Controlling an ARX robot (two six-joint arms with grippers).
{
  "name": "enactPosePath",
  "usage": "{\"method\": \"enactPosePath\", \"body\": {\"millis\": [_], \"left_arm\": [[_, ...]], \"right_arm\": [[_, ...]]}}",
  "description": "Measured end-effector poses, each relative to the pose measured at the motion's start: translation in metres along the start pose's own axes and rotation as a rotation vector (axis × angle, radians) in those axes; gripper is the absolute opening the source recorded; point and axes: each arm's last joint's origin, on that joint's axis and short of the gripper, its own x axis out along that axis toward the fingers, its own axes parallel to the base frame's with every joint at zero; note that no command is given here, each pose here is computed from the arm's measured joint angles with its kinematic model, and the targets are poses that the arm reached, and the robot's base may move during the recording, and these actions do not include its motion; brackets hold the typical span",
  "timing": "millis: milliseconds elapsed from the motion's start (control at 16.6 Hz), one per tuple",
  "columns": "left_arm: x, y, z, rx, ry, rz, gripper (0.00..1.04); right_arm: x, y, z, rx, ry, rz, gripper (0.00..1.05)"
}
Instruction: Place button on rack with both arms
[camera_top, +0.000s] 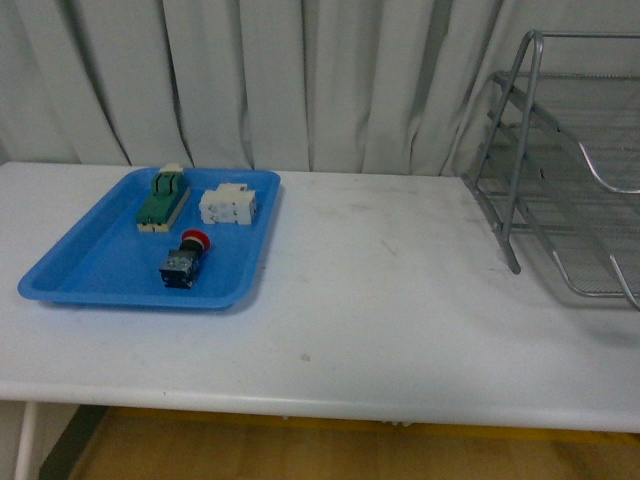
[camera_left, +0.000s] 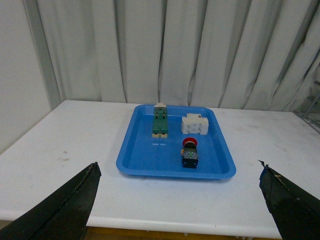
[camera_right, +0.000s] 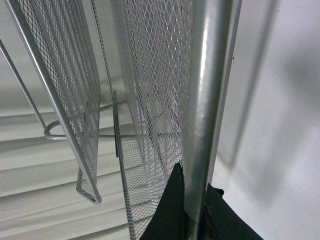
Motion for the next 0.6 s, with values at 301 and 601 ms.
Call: {"method": "enactPosePath", "body": {"millis": [301,601], "left_arm": [[0.0,0.0,0.0,0.0,0.0,0.0,0.98],[0.0,0.0,0.0,0.0,0.0,0.0,0.98]], "right_arm": [[-0.01,-0.01,-0.002,0.032,-0.009,-0.05,0.5],[-0.034,-0.012,-0.002,0.122,-0.027,-0.093,0.97]]}}
